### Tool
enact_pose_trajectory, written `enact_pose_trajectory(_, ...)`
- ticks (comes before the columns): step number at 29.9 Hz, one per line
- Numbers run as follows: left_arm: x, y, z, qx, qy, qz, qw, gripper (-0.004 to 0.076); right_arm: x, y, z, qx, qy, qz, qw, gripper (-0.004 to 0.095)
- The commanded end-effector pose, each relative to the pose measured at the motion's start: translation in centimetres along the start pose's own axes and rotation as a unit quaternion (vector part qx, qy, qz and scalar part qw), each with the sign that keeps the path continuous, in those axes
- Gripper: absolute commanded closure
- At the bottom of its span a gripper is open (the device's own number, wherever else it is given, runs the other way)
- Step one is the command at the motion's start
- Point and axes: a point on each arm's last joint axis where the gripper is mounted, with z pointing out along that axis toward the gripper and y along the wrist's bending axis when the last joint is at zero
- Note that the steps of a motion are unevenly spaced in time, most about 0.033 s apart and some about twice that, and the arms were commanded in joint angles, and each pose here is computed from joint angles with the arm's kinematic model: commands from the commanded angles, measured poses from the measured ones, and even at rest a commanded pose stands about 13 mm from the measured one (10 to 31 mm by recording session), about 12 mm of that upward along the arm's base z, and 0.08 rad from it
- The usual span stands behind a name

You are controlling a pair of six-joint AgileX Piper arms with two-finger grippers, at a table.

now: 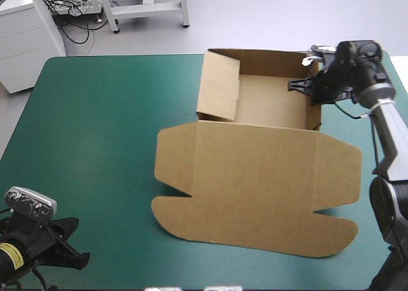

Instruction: Fold the box

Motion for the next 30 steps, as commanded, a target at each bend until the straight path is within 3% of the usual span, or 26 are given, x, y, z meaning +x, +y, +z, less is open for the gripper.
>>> enact_pose_trajectory(1, -1.0, 0.1, -0.4, -0.007, -0.038, -0.007, 0.999, 0.0756, 0.0, -3.9, -6.7, 0.015, -0.079, 0.023, 0.996, 0.0931)
enact_pose_trajectory(5, -1.0, 0.1, -0.4, -0.007, -0.038, -0.007, 0.999, 0.0756, 0.5, -8.9, -9.3, 0.052, -0.108, 0.075, 0.990, 0.0931)
enact_pose_trajectory(15, -1.1, 0.1, -0.4, -0.007, -0.041, -0.007, 0.999, 0.0756, 1.7, -17.8, -9.7, 0.117, -0.099, 0.148, 0.977, 0.0931)
enact_pose_trajectory(21, -1.1, 0.1, -0.4, -0.006, -0.043, -0.007, 0.999, 0.0756, 2.1, -21.2, -8.0, 0.147, -0.067, 0.158, 0.974, 0.0931)
enact_pose_trajectory(30, -1.1, 0.1, -0.4, -0.006, -0.043, -0.007, 0.999, 0.0756, 1.8, -23.0, -4.0, 0.144, -0.021, 0.169, 0.975, 0.0931)
